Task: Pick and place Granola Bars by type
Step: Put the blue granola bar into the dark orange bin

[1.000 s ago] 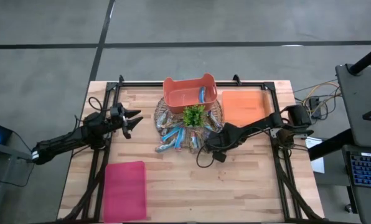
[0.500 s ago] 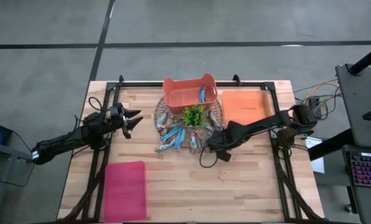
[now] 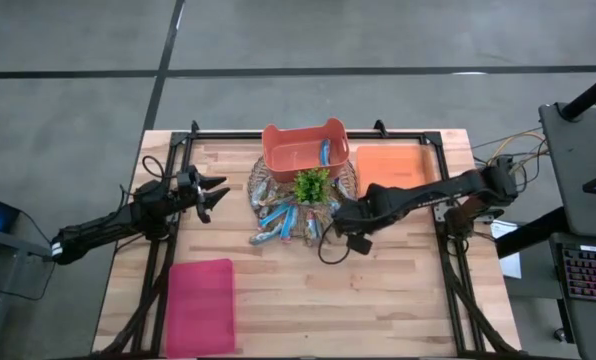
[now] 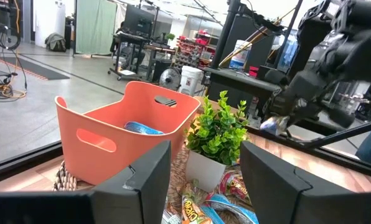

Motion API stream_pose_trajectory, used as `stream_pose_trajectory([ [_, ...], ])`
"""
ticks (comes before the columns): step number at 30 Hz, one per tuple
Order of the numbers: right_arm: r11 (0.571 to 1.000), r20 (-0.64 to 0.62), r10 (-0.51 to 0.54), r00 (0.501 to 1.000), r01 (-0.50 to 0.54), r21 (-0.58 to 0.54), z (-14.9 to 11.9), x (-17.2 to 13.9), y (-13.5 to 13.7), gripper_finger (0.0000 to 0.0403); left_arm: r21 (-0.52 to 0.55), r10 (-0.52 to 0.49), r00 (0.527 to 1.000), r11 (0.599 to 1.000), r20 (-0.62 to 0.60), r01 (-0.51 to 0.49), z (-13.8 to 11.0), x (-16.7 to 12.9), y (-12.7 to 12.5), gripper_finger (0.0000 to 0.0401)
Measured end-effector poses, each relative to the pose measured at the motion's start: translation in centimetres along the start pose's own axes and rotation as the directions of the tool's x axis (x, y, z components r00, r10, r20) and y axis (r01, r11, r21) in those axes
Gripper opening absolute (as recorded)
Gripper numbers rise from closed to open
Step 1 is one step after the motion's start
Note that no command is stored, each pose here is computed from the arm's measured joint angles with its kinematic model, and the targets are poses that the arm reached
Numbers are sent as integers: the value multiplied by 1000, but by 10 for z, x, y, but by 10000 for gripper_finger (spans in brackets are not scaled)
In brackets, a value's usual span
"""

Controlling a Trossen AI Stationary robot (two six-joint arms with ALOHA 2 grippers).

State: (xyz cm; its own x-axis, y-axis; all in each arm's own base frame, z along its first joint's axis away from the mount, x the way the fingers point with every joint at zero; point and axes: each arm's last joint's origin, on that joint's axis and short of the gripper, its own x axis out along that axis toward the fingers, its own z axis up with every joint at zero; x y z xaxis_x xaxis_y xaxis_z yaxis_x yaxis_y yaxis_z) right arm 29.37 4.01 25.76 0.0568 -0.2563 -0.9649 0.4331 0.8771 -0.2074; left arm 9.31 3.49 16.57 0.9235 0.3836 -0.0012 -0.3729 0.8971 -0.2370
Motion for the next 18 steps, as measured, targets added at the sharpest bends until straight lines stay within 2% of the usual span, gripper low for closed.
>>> stream_pose_trajectory([
  [9, 985, 68, 112, 991, -120, 128, 13, -50, -1, 24, 0, 0, 1000, 1000, 0, 0, 0, 0, 0, 174],
  [18, 926, 202, 198, 959, -250, 283, 25, -95, -6, 22, 0, 0, 1000, 1000, 0, 0, 0, 0, 0, 174],
])
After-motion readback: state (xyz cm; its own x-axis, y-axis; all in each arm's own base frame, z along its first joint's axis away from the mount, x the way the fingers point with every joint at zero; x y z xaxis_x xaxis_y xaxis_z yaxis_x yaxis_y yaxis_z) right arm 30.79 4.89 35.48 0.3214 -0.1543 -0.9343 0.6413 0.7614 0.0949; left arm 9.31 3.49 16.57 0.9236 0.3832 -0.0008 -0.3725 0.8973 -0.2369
